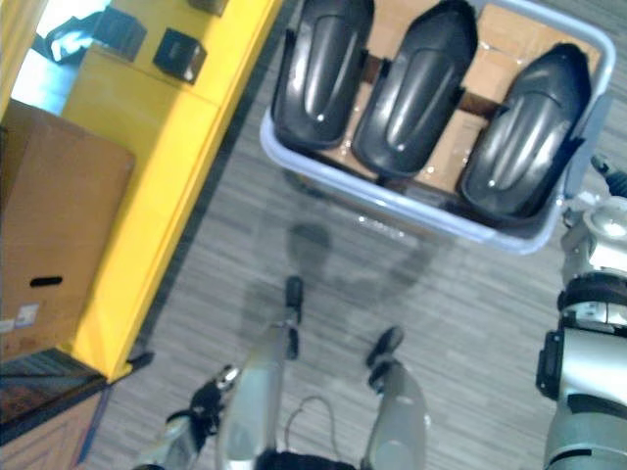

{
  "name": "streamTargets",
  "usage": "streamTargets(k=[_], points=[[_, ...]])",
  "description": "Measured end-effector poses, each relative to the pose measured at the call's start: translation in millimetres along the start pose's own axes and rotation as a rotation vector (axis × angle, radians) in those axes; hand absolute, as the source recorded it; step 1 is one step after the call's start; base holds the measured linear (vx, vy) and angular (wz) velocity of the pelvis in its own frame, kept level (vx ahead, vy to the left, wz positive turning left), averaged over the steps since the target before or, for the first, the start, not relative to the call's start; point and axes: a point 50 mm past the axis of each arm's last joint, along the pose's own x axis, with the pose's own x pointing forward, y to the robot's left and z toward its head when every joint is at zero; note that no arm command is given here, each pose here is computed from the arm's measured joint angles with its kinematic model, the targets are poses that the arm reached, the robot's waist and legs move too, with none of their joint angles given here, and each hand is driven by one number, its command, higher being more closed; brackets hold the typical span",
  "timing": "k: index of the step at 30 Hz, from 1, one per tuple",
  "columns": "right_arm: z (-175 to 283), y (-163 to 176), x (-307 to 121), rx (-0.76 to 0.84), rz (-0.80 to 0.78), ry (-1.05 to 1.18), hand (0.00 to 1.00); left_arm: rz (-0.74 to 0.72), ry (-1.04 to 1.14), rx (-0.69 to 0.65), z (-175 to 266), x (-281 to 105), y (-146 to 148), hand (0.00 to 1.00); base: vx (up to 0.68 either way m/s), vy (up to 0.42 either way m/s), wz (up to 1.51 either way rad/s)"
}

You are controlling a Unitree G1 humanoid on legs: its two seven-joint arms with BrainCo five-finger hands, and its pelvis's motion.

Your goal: Walk over and take plastic housings, then place them on the shelf

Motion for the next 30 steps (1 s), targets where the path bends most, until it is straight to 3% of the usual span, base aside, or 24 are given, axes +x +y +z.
streamTargets(k=[8,16,17,25,30], points=[[21,11,-1,-0.083,0.027,-0.067,0.00,-0.067,-0.019,0.000,1,3,-13,0.00,-0.03,-0.022,0.05],[14,11,-1,-0.218,0.013,-0.011,0.00,-0.075,-0.044,-0.051,3,4,-16,0.00,0.01,-0.004,0.05],[15,10,-1,-0.226,0.000,-0.007,1.00,-0.079,-0.049,-0.057,3,4,-17,0.00,-0.01,0.010,0.05],[22,-1,4,-0.299,-0.064,0.012,1.00,-0.093,-0.091,-0.090,8,5,-22,0.00,0.00,0.000,0.01],[15,-3,4,-0.479,-0.050,0.044,1.00,-0.095,-0.101,-0.129,9,5,-24,0.00,0.04,-0.025,0.03]])
